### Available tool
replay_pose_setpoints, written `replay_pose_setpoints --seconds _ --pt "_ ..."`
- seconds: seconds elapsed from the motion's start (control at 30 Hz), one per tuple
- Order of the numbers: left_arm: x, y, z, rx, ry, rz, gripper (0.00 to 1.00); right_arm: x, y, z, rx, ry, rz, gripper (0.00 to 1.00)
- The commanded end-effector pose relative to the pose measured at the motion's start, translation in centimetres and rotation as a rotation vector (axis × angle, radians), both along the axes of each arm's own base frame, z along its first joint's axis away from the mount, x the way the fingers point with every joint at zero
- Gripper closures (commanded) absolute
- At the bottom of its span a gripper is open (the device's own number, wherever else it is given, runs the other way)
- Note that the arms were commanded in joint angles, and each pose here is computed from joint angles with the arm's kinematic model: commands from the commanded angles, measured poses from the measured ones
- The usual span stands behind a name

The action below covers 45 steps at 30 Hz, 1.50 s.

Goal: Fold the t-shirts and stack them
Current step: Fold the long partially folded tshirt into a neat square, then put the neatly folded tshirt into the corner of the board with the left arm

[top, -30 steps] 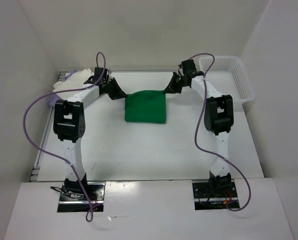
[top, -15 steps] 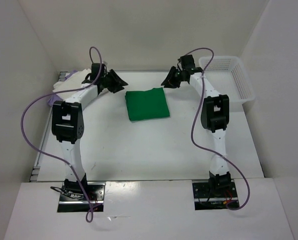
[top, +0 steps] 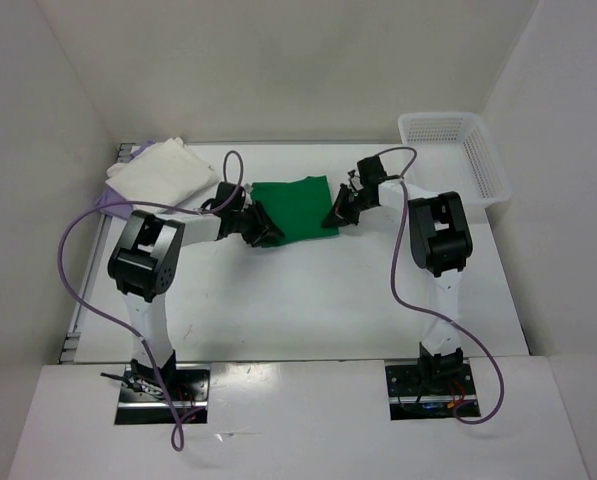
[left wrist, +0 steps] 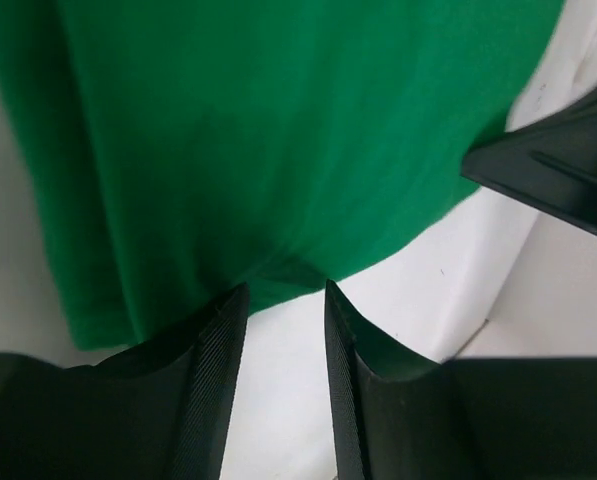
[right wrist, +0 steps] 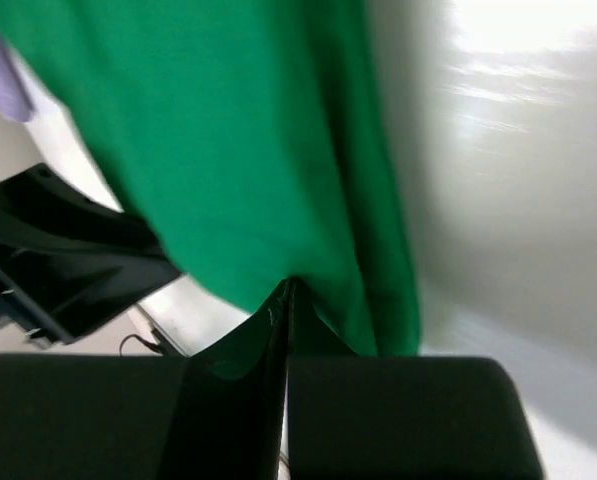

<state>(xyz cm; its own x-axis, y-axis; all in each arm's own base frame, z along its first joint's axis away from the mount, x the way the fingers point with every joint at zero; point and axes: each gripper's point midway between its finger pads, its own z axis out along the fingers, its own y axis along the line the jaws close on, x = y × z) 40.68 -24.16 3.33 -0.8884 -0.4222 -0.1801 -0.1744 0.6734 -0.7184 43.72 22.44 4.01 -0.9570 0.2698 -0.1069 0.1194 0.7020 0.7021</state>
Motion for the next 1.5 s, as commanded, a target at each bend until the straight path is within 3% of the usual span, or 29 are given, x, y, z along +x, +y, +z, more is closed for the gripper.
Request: replay_pose_setpoints --seconds 0.0,0.07,0.23,0.33,0.53,0.6,0.8,0.97,1.0,1.07,1.1,1.23,1.33,1.37,1.47 --pt "-0.8 1.1 -0.3 0.007 -0.030 0.011 0.54 0.0 0.1 -1.3 -0.001 -0.034 0.010 1.00" --pt "-1.6 1.4 -0.6 0.011 -0.018 0.024 0.50 0.0 0.0 -1.2 -0.007 -0.044 0.006 1.00" --pt "-4.2 3.8 0.9 0.023 -0.029 0.056 0.29 -0.3 -0.5 -0.3 -0.033 -0.066 -0.004 1.00" --pt "-3.5 5.1 4.1 0.033 -0.115 0.097 0.17 -0.7 -0.4 0.9 -0.023 -0.070 0.002 0.92" --pt "-0.6 7.1 4.2 0.108 -0.165 0.135 0.12 -0.7 -0.4 6.4 -0.005 -0.176 0.026 0.62" --pt "1.3 7.4 4.0 0.134 -0.181 0.135 0.12 -1.4 -0.6 8.2 -0.003 -0.205 0.033 0.59" --pt "4.3 6.5 -2.3 0.168 -0.105 0.060 0.12 -4.0 -1.2 11.5 0.009 -0.264 0.031 0.56" --pt "6.0 3.7 -4.2 0.124 -0.103 -0.005 0.27 -5.2 -2.1 13.8 0.029 -0.298 0.013 0.56" --pt "6.9 2.9 -4.3 0.114 -0.114 -0.007 0.38 -5.5 -2.2 14.5 0.037 -0.312 0.005 0.56" --pt "7.8 1.0 -3.4 0.043 -0.149 -0.027 0.52 -5.8 -2.7 14.7 0.040 -0.310 -0.013 0.56" --pt "8.7 -0.1 -1.7 0.007 -0.168 -0.021 0.67 -6.2 -3.0 14.9 0.049 -0.315 -0.015 0.56" --pt "12.7 -1.3 4.8 -0.052 -0.298 0.005 0.89 -7.5 -3.9 14.0 0.062 -0.283 -0.030 0.56" --pt "14.4 -1.9 10.2 -0.082 -0.386 -0.001 0.95 -8.4 -4.6 14.0 0.091 -0.268 -0.043 0.56" --pt "15.6 -2.2 13.9 -0.103 -0.465 0.000 0.98 -8.8 -4.6 13.4 0.088 -0.250 -0.043 0.56" --pt "17.3 1.0 18.9 -0.134 -0.537 0.053 0.99 -9.0 -5.0 13.3 0.087 -0.250 -0.053 0.56"
